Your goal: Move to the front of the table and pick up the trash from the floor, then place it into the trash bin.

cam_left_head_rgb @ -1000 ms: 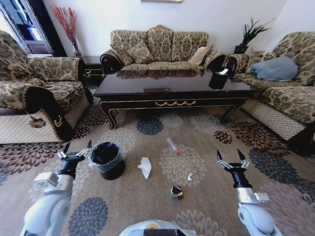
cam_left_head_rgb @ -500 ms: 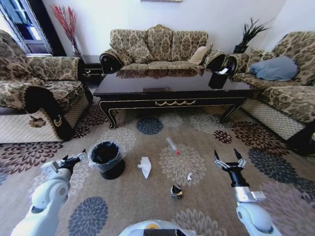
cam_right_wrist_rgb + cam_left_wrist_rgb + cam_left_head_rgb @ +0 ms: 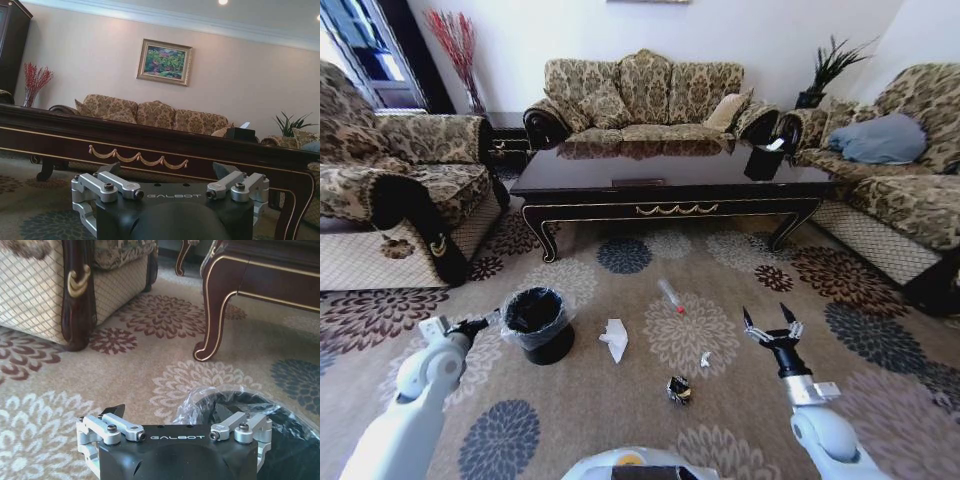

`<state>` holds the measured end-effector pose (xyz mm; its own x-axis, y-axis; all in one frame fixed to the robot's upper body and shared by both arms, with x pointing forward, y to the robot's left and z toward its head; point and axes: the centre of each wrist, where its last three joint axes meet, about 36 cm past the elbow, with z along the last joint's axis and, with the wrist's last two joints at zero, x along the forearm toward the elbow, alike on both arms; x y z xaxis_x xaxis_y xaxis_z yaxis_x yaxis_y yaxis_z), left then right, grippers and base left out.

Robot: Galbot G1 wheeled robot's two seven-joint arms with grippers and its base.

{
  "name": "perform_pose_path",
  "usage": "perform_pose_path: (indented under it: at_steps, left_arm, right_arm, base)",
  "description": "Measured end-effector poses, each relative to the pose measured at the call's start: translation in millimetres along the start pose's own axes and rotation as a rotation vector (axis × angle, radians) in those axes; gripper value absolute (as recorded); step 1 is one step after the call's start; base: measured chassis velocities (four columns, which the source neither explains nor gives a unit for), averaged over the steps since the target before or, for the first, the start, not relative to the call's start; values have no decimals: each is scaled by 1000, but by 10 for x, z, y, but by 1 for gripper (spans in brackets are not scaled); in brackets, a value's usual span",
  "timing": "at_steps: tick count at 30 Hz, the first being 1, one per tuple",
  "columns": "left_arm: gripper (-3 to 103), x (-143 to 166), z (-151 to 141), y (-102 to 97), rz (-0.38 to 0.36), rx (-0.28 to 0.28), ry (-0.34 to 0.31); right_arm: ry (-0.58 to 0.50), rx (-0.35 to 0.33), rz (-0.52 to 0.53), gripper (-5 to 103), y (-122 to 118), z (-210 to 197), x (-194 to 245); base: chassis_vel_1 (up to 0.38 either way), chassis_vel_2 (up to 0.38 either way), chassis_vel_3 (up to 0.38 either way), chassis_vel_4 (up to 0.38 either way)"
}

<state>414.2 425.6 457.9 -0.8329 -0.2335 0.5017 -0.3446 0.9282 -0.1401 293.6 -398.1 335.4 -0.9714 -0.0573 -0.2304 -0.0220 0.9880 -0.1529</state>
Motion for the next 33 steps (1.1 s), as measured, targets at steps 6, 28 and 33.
perform_pose_path:
  at_steps: [6, 28, 33]
  left_arm:
    - [100, -350, 78, -79, 30, 46, 64]
    - [76, -620, 447, -266, 31, 47, 158]
    - [58, -594, 485, -243, 23, 45, 161]
  right_arm:
    - [11, 3, 5, 100, 9, 43, 21]
    - [22, 8, 28, 100, -38, 96, 20]
    - [22, 8, 26, 100, -40, 98, 16]
  base:
    - [0, 0, 0, 0]
    - [0, 0, 0, 0]
    - [0, 0, 0, 0]
